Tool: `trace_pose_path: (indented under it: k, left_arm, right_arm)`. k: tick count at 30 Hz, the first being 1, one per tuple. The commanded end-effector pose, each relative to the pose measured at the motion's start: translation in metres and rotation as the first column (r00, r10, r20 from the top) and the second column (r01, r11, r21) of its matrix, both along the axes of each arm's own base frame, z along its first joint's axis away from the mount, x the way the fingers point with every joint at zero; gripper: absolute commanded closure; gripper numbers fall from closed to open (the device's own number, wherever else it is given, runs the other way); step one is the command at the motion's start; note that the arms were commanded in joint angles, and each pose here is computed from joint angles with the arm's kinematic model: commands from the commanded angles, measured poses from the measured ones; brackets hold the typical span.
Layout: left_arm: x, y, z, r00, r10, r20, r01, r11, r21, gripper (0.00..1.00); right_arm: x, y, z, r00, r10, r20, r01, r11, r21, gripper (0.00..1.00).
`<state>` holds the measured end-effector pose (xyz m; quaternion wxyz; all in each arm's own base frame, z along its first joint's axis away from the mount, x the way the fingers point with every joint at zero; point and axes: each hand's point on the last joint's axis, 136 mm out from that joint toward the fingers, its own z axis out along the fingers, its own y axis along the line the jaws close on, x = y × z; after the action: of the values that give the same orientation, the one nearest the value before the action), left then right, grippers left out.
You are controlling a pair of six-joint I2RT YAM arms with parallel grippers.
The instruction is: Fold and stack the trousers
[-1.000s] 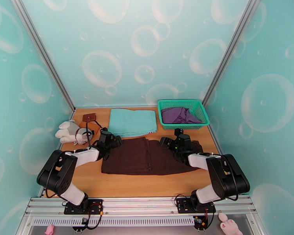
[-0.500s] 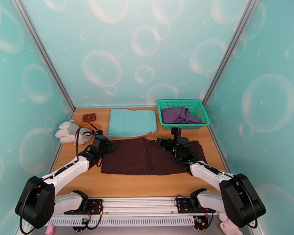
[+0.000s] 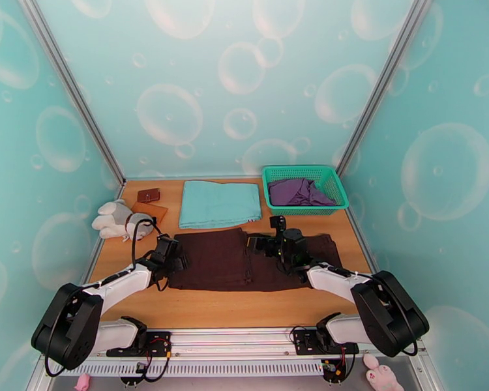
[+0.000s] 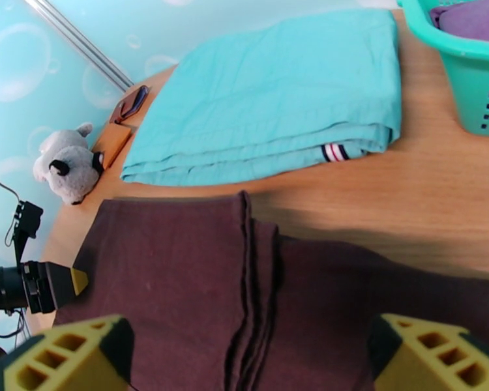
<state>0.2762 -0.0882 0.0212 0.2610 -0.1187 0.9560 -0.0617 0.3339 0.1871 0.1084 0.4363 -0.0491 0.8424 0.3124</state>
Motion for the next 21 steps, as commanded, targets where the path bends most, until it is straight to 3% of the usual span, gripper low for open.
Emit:
trace_pose_path:
  k: [1, 3, 11, 15, 21]
  left_arm:
    - [-0.010, -0.016, -0.015, 0.996, -0.075, -0.047, 0.071, 0.994, -0.082, 0.34]
    - [-0.011, -0.026, -0.015, 0.991, -0.122, -0.047, 0.116, 0.987, -0.115, 0.42]
    - [-0.009, -0.030, -0.011, 0.986, -0.157, -0.063, 0.150, 0.983, -0.109, 0.99]
    - [0.000, -0.021, 0.018, 0.993, -0.110, -0.033, 0.109, 0.993, -0.040, 1.00]
    - [0.025, -0.012, 0.100, 0.995, -0.079, 0.068, 0.073, 0.993, 0.088, 1.00]
  right_arm:
    - [0.008, 0.002, 0.013, 1.000, 0.002, 0.024, -0.003, 0.999, 0.037, 0.01]
    - [0.010, 0.000, 0.012, 1.000, -0.002, 0.021, 0.002, 0.999, 0.037, 0.01]
    - [0.014, -0.013, 0.010, 0.999, -0.033, 0.010, 0.033, 0.998, 0.048, 0.01]
    - [0.014, -0.030, 0.014, 0.997, -0.081, 0.015, 0.079, 0.992, 0.100, 0.01]
    - [0.015, -0.052, 0.011, 0.989, -0.151, -0.006, 0.150, 0.979, 0.136, 0.01]
